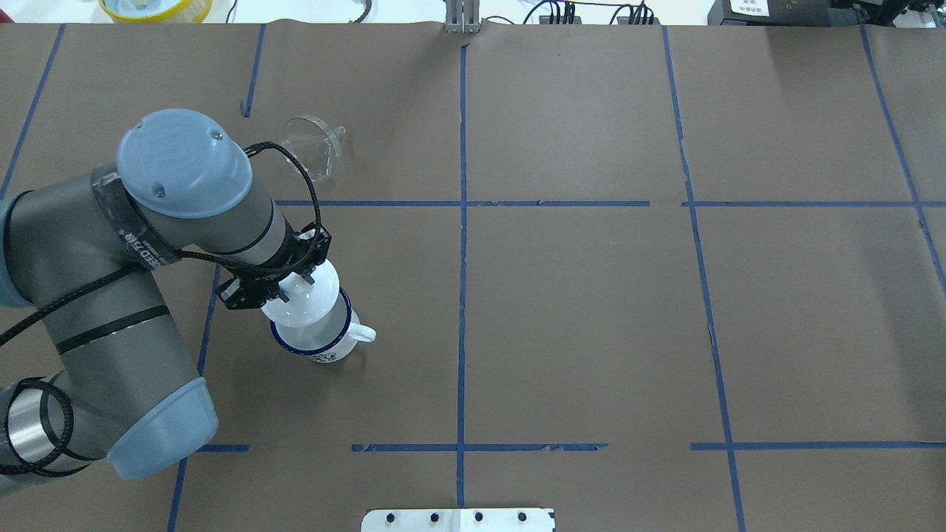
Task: Remove funnel from cup
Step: 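Lift the white lid and carry it over the mug with the left gripper, then lower the lid onto the mug opening and open the left gripper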
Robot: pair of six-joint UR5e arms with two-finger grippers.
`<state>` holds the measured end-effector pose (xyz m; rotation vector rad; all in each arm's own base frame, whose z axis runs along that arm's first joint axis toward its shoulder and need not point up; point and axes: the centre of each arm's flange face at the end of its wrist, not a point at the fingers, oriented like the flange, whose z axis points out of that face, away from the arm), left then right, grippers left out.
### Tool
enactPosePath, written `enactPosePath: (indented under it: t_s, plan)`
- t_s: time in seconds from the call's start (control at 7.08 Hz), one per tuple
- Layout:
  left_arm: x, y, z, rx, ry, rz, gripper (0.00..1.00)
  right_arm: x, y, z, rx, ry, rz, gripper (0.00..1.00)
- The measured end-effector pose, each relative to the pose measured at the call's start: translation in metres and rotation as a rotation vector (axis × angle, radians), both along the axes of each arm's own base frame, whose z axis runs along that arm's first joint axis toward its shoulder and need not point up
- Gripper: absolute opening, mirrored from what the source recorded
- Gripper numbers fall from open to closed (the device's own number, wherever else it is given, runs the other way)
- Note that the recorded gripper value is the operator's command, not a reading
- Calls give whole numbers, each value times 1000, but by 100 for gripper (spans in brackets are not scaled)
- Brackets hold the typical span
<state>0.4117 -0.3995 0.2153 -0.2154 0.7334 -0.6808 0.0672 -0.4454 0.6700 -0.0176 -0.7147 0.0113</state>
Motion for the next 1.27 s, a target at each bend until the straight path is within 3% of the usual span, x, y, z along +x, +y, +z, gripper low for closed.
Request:
enactPosePath:
  t_s: [1.27]
  plan:
    - [16,15,5,-31,6,55,0,0,0,0,0,0,0,100]
